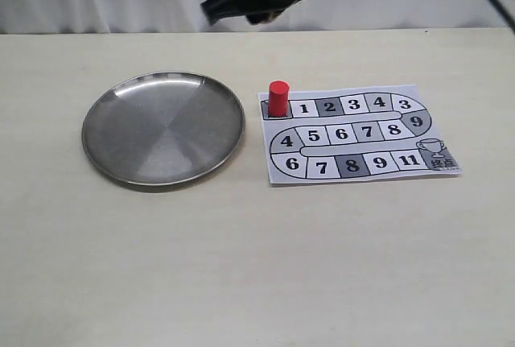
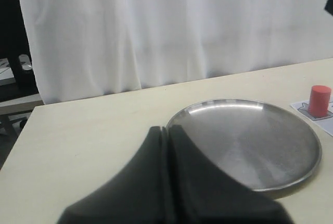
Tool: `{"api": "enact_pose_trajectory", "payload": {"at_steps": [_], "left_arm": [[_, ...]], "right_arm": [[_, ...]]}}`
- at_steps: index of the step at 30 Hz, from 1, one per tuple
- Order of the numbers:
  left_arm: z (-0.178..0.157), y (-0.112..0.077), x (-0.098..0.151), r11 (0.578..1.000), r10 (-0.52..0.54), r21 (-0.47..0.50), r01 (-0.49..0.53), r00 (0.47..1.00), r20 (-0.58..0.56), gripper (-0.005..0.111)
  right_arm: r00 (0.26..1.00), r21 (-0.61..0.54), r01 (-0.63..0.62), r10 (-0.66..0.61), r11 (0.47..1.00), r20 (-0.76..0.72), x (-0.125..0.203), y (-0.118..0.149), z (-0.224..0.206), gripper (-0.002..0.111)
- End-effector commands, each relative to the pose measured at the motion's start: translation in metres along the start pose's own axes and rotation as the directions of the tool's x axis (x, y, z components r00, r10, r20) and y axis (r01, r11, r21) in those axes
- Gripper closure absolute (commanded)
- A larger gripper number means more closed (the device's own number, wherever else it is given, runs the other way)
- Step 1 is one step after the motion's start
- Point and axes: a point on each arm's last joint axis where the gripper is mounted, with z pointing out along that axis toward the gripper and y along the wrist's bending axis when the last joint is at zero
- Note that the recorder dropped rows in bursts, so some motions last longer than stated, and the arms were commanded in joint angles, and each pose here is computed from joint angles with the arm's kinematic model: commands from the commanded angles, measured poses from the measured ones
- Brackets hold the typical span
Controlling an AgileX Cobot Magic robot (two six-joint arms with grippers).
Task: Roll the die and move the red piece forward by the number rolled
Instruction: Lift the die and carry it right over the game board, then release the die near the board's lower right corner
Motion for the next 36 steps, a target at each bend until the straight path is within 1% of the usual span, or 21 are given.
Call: {"api": "enact_pose_trajectory", "payload": {"at_steps": [1,4,7,10,12,14,16,20,23,24,25,27,29,31,33,36], "left_arm": [[0.0,0.0,0.0,1.0,0.0,0.003,0.0,1.0,0.008,0.107],[0.0,0.0,0.0,1.0,0.0,0.003,0.0,1.0,0.008,0.107],[0.0,0.0,0.0,1.0,0.0,0.003,0.0,1.0,0.008,0.107],[0.0,0.0,0.0,1.0,0.0,0.003,0.0,1.0,0.008,0.107],[0.0,0.0,0.0,1.0,0.0,0.003,0.0,1.0,0.008,0.107],[0.0,0.0,0.0,1.0,0.0,0.003,0.0,1.0,0.008,0.107],[0.0,0.0,0.0,1.0,0.0,0.003,0.0,1.0,0.008,0.107],[0.0,0.0,0.0,1.0,0.0,0.003,0.0,1.0,0.008,0.107],[0.0,0.0,0.0,1.0,0.0,0.003,0.0,1.0,0.008,0.107],[0.0,0.0,0.0,1.0,0.0,0.003,0.0,1.0,0.008,0.107],[0.0,0.0,0.0,1.0,0.0,0.003,0.0,1.0,0.008,0.107],[0.0,0.0,0.0,1.0,0.0,0.003,0.0,1.0,0.008,0.107],[0.0,0.0,0.0,1.0,0.0,0.003,0.0,1.0,0.008,0.107],[0.0,0.0,0.0,1.0,0.0,0.003,0.0,1.0,0.008,0.107],[0.0,0.0,0.0,1.0,0.0,0.003,0.0,1.0,0.008,0.107],[0.0,0.0,0.0,1.0,0.0,0.003,0.0,1.0,0.008,0.107]], "right_arm": [[0.99,0.016,-0.082,0.083,0.997,-0.116,0.024,-0.044,0.011,0.104],[0.971,0.029,-0.132,0.135,0.991,-0.197,0.048,-0.065,0.035,0.104],[0.958,0.064,-0.116,0.129,0.991,-0.256,0.075,-0.078,0.064,0.104],[0.948,0.076,-0.093,0.111,0.993,-0.297,0.096,-0.08,0.09,0.104],[0.943,0.079,-0.076,0.097,0.994,-0.318,0.102,-0.079,0.102,0.103],[0.939,0.085,-0.054,0.079,0.995,-0.335,0.106,-0.078,0.111,0.1],[0.942,0.078,-0.046,0.07,0.996,-0.328,0.107,-0.074,0.119,0.09],[0.955,0.073,-0.085,0.102,0.994,-0.279,0.105,-0.072,0.126,0.058],[0.963,0.065,-0.095,0.108,0.993,-0.247,0.101,-0.072,0.124,0.039],[0.963,0.061,-0.119,0.13,0.991,-0.236,0.099,-0.072,0.121,0.034],[0.96,0.06,-0.171,0.18,0.983,-0.213,0.095,-0.072,0.117,0.029],[0.955,0.05,-0.251,0.256,0.967,-0.15,0.086,-0.074,0.108,0.023],[0.961,0.035,-0.262,0.264,0.964,-0.083,0.076,-0.077,0.092,0.023],[0.962,0.023,-0.273,0.273,0.962,-0.019,0.065,-0.083,0.071,0.026],[0.959,0.017,-0.281,0.281,0.959,0.031,0.056,-0.088,0.049,0.033],[0.956,0.029,-0.282,0.279,0.959,0.09,0.048,-0.098,0.016,0.053]]}}
